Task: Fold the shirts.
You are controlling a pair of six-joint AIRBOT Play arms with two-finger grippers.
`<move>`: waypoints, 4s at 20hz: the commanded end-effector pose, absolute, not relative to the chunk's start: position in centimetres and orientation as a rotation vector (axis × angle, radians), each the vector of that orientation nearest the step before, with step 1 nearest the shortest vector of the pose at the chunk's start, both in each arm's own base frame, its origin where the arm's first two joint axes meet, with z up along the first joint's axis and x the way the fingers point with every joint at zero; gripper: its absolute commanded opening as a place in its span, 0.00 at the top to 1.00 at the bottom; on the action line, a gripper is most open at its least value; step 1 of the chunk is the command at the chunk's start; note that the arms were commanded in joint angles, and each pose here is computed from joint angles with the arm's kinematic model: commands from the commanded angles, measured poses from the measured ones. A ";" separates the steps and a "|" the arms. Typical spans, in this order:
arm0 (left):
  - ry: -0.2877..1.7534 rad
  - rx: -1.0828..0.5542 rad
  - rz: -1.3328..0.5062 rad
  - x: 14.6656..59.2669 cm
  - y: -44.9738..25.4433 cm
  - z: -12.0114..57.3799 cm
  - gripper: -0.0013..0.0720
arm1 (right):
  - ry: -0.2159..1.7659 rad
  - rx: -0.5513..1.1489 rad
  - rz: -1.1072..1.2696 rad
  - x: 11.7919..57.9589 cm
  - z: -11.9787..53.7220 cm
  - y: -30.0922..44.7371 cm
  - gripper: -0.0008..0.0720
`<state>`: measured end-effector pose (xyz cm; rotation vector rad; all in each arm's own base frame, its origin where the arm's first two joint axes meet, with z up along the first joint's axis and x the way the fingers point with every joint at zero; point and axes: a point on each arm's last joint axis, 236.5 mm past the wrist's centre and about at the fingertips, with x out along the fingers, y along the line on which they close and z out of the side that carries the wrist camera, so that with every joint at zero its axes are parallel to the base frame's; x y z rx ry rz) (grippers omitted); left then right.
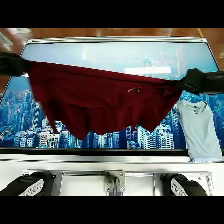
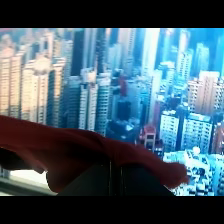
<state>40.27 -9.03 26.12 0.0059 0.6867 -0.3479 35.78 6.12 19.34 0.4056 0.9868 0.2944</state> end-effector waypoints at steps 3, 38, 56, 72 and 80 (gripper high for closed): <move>0.763 -0.201 -0.371 51.4 -12.0 14.9 0.92 | 1.010 0.579 0.190 45.7 9.4 4.3 0.91; 1.456 -0.706 -0.370 34.2 -22.0 -10.6 0.09 | 1.153 0.622 0.273 48.6 -0.6 8.2 0.90; -0.094 0.050 -0.205 25.5 -4.9 52.7 0.92 | 0.006 0.271 0.431 37.2 46.7 6.1 0.90; 0.575 -0.098 -0.222 19.6 -5.6 34.5 0.92 | 0.172 0.029 0.036 19.7 44.2 1.9 0.90; 1.080 -0.371 -0.211 26.0 -8.1 10.0 0.92 | 0.853 0.263 0.049 34.2 21.4 -1.0 0.91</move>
